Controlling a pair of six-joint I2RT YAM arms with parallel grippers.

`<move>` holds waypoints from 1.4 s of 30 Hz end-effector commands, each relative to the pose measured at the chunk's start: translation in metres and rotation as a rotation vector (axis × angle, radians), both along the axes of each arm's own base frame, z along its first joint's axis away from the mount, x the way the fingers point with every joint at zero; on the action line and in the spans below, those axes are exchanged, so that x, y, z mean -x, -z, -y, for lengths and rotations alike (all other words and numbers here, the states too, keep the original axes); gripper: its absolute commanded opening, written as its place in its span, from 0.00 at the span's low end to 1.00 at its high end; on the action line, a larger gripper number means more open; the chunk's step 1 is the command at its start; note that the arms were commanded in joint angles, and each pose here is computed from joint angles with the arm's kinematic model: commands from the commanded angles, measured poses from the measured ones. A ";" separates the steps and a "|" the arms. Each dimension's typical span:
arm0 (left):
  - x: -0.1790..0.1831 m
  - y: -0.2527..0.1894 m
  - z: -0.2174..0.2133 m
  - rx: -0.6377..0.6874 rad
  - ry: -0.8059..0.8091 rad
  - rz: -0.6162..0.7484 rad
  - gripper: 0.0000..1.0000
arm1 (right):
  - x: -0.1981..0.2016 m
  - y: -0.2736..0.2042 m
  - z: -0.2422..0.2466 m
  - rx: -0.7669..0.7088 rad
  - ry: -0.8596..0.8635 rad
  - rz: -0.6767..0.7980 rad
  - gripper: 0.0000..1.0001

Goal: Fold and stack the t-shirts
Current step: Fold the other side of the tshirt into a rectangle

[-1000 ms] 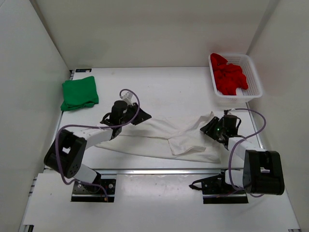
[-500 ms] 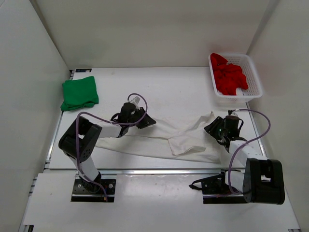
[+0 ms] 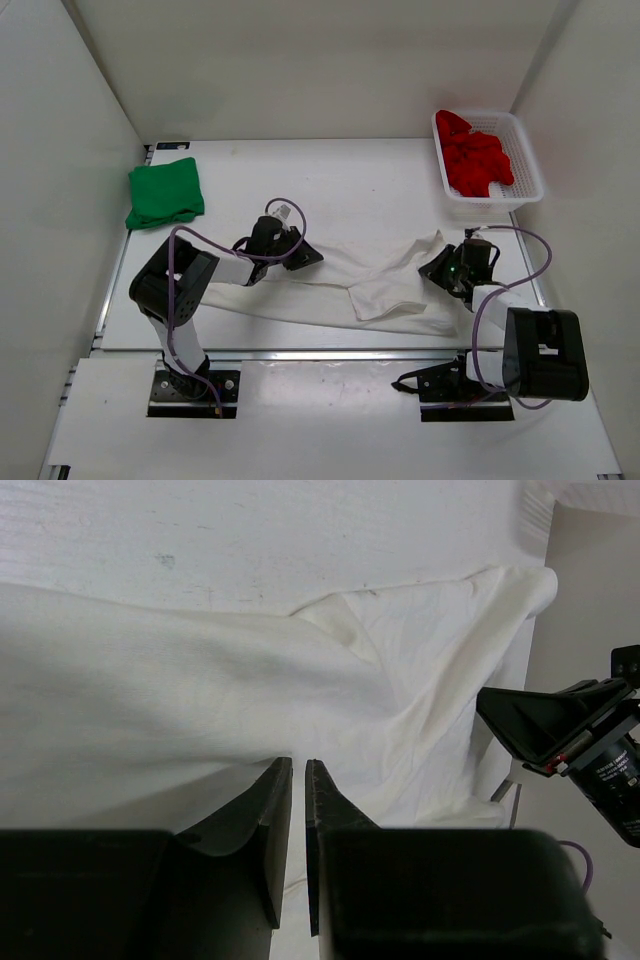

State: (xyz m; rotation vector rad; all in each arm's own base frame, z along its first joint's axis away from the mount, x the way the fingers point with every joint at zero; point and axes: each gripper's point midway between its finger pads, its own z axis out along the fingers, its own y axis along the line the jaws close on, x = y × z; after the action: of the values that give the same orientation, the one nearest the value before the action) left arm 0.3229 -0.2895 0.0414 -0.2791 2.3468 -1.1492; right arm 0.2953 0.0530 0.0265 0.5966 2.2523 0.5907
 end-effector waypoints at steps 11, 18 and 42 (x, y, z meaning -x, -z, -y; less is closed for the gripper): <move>-0.010 0.004 -0.022 0.010 -0.051 -0.003 0.22 | 0.010 -0.036 0.018 0.020 0.091 0.095 0.00; -0.007 0.010 -0.024 0.015 -0.052 -0.032 0.20 | 0.036 -0.025 0.022 0.029 0.113 0.036 0.00; 0.005 -0.043 -0.013 -0.048 -0.011 0.129 0.22 | 0.042 -0.060 0.025 0.141 0.149 0.111 0.29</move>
State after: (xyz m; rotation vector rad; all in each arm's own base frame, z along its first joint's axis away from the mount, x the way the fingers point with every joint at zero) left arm 0.3194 -0.2680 0.0570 -0.2945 2.3195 -1.0875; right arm 0.2432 0.0348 0.0500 0.7011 2.1984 0.4546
